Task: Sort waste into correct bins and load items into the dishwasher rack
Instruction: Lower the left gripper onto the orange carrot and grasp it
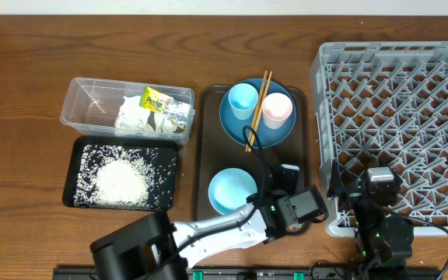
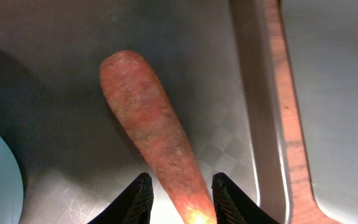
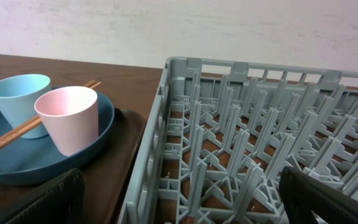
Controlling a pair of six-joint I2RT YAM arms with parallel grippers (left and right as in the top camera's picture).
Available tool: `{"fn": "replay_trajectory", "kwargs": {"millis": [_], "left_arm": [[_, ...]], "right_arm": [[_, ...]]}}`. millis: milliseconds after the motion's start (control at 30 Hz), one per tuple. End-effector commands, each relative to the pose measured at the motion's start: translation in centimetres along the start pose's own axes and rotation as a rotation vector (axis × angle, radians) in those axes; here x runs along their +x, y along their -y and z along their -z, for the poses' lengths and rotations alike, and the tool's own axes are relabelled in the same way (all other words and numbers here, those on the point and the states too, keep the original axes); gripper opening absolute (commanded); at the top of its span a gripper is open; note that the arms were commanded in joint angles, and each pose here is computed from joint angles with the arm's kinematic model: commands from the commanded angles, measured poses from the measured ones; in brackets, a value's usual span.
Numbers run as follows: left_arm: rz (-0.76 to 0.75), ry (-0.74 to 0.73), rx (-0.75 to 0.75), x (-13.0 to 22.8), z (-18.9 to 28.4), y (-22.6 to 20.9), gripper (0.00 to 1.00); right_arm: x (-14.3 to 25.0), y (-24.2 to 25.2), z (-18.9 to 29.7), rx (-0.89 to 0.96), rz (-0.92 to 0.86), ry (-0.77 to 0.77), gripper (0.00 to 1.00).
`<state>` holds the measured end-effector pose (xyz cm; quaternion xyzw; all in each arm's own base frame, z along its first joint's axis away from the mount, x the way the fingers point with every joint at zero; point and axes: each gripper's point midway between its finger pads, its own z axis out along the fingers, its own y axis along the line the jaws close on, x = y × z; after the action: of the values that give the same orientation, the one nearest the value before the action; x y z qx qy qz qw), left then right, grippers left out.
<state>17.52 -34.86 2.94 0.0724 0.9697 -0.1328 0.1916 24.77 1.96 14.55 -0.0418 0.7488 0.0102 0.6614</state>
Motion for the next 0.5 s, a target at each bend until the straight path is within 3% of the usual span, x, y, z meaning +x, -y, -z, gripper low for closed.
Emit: {"fn": "replay_trajectory", "kwargs": {"millis": [0, 467], "left_arm": [[0.055, 0.029, -0.033, -0.5, -0.7, -0.3, 0.36], [0.054, 0.046, -0.086, -0.4, -1.5, -1.4, 0.36]], "right_arm": [[0.1, -0.2, 0.0, -0.008, 0.006, -0.005, 0.99], [0.1, -0.2, 0.0, -0.008, 0.006, -0.005, 0.99]]}}
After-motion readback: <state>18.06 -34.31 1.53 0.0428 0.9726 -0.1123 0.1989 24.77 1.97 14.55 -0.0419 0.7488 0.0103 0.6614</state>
